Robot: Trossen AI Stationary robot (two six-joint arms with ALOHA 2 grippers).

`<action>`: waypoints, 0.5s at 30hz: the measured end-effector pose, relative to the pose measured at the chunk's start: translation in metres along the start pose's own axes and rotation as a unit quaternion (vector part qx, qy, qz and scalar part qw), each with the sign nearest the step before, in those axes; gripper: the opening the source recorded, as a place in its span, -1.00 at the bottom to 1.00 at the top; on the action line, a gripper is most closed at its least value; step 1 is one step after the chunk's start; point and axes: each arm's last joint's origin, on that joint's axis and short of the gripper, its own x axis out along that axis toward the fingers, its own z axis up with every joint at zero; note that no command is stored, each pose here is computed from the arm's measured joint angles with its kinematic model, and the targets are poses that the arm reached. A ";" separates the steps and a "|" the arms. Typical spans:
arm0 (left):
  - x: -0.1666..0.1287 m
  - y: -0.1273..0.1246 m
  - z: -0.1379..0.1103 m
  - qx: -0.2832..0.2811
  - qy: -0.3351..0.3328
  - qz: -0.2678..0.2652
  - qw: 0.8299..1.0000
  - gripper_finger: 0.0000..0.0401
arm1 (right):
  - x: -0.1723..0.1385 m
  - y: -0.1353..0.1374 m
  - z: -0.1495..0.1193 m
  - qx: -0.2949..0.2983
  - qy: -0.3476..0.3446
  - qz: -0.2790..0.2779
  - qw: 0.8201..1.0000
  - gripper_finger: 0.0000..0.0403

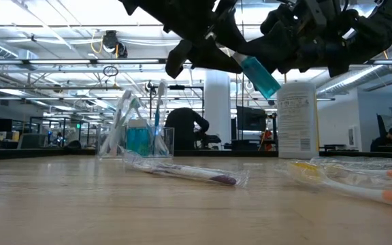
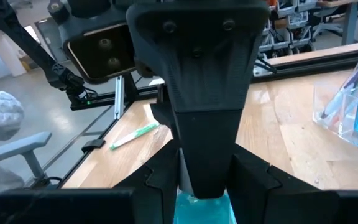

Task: Pick & Place toothbrushing station
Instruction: Put the mouthwash into the transparent organizer

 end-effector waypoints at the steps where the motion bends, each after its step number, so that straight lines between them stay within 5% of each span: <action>1: 0.000 0.000 0.000 0.006 -0.001 0.002 1.000 -0.02 | 0.000 0.000 0.000 -0.002 -0.002 0.001 1.000 -0.50; 15: 0.001 0.006 -0.007 0.040 -0.003 0.019 0.999 -0.35 | 0.000 0.001 0.003 -0.020 -0.016 0.002 1.000 -0.50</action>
